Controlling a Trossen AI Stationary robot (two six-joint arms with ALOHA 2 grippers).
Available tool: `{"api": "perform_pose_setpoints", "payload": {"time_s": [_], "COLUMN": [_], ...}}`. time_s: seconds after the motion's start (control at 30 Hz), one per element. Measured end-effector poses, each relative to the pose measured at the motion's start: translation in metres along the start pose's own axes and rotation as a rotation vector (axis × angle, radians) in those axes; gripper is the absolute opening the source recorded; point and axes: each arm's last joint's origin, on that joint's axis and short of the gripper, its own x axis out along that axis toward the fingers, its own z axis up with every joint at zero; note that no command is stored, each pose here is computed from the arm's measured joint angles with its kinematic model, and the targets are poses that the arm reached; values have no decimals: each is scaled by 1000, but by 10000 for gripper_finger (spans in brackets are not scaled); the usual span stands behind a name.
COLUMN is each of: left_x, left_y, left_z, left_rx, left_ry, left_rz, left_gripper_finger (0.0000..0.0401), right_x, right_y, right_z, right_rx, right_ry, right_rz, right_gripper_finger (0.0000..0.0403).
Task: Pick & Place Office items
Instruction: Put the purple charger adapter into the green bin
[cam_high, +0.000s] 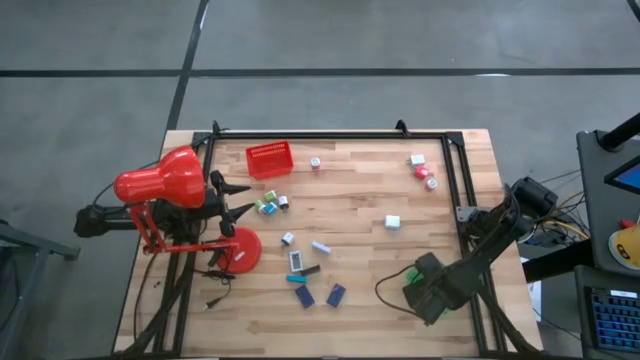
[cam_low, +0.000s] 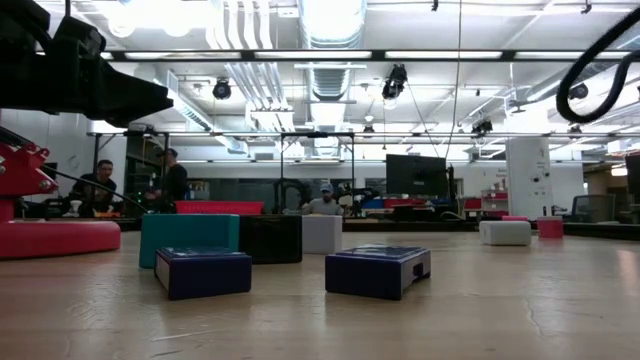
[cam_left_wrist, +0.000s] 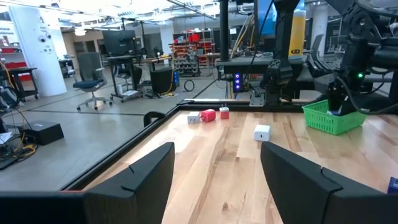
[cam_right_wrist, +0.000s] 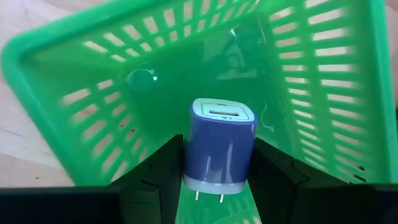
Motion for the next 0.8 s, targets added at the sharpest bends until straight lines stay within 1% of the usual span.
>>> {"api": "perform_pose_setpoints", "payload": {"time_s": [0.3,0.8], "left_x": [0,0], "left_y": [0,0], "left_z": [0,0], "left_rx": [1,0], "left_ry": [1,1], "left_rz": [-1,0], "left_gripper_finger": [245,245], "right_x": [14,15], "right_y": [0,0], "right_z": [0,0], "right_rx": [1,0], "right_ry": [26,26], "right_rz": [53,54], "right_gripper_finger": [148,148]}}
